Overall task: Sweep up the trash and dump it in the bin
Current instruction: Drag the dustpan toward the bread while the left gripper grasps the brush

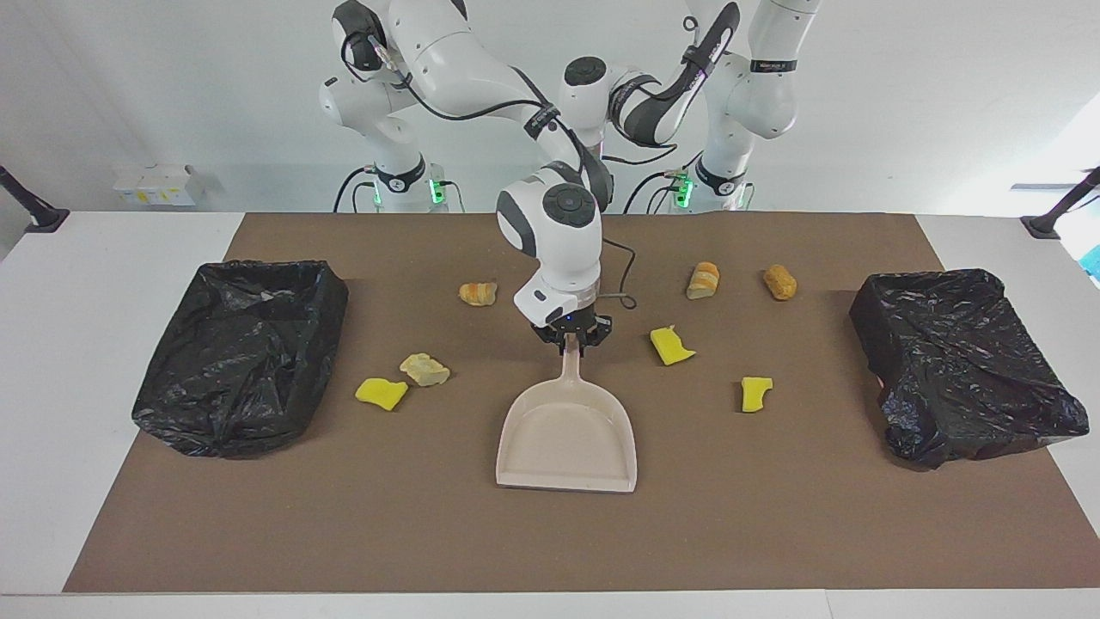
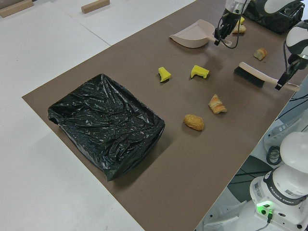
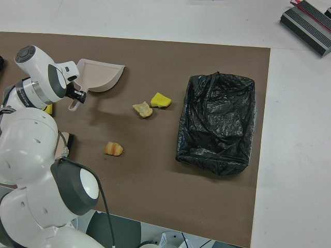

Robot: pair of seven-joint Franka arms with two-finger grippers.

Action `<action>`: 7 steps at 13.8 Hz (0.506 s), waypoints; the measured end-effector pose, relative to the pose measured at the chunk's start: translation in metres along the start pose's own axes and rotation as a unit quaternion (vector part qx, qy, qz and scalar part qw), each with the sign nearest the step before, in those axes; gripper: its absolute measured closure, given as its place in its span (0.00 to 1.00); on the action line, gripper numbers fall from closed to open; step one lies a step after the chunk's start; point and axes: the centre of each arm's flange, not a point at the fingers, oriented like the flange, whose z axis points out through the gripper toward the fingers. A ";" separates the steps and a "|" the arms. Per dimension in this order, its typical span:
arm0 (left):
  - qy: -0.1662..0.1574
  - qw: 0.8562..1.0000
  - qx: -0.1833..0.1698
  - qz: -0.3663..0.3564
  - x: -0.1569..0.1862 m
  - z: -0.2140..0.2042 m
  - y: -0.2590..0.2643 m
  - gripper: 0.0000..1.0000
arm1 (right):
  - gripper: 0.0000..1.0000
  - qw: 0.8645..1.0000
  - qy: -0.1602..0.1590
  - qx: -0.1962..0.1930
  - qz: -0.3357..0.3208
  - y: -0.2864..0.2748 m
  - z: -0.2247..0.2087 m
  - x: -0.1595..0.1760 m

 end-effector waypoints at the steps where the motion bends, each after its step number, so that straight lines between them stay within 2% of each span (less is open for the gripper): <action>1: 0.000 1.000 0.000 -0.001 0.000 0.000 0.000 0.14 | 0.67 1.000 0.001 0.000 -0.005 0.001 -0.002 0.001; 2: -0.001 1.000 0.000 -0.003 0.000 0.000 0.000 0.15 | 0.67 1.000 0.004 0.002 -0.008 0.003 -0.007 0.004; 6: -0.005 1.000 -0.002 -0.008 0.001 0.001 -0.001 0.65 | 0.67 0.999 -0.008 -0.010 -0.050 0.057 -0.071 0.028; 7: -0.005 1.000 -0.002 -0.008 0.001 0.001 -0.001 0.66 | 0.67 0.997 -0.015 -0.011 -0.069 0.078 -0.090 0.034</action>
